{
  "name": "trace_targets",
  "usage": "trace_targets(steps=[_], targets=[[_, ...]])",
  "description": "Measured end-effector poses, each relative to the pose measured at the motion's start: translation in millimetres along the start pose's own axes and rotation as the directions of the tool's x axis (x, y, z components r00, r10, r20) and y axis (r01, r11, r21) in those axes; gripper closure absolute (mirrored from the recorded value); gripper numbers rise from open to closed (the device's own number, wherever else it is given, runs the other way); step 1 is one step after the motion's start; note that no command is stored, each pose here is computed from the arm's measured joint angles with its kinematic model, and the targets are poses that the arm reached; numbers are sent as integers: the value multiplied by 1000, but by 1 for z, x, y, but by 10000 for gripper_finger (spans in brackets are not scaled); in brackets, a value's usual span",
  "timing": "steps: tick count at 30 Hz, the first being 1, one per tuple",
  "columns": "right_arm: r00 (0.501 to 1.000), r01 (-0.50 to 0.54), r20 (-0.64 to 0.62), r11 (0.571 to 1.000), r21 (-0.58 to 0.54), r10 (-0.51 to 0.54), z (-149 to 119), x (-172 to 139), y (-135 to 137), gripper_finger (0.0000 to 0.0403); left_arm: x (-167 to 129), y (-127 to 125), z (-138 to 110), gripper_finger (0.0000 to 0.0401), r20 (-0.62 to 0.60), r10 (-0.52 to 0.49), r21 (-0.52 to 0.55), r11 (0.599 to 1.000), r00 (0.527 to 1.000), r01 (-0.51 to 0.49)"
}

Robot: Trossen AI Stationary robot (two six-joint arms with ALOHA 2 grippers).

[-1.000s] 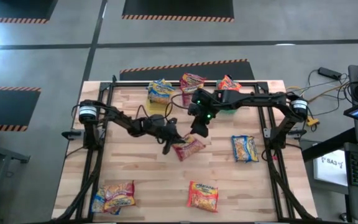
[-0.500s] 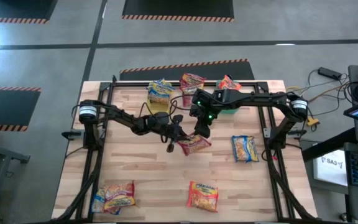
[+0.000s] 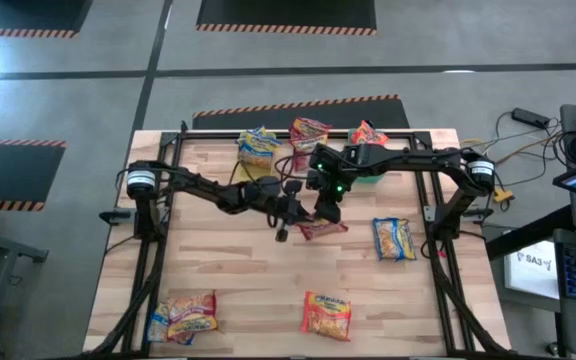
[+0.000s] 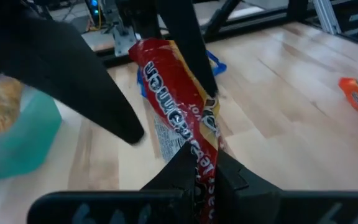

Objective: Sort Maruchan noodles
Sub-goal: Put the right red noodle pack into the white bin

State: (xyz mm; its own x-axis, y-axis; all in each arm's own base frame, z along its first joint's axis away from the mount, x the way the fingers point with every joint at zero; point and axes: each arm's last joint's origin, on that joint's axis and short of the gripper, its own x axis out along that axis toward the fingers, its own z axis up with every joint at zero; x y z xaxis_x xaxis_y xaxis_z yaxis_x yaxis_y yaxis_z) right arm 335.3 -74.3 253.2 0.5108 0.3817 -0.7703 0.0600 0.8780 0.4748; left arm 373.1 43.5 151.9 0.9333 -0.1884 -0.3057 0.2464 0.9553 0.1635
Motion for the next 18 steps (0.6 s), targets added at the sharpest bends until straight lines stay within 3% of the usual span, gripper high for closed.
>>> trace_targets(steps=[6, 10, 18], targets=[[999, 3, -32, 1000, 18, -2, -3, 0, 0, 225, 1, 2, 4, 400, 9, 17, 11, 1000, 1000, -17], [999, 4, -46, 1000, 8, -3, -5, 0, 0, 225, 1, 5, 5, 400, 0, 104, 34, 994, 995, -104], [997, 45, -63, 999, 0, -45, -7, 0, -2, 225, 1, 5, 9, 400, 40, 106, 43, 993, 994, -108]])
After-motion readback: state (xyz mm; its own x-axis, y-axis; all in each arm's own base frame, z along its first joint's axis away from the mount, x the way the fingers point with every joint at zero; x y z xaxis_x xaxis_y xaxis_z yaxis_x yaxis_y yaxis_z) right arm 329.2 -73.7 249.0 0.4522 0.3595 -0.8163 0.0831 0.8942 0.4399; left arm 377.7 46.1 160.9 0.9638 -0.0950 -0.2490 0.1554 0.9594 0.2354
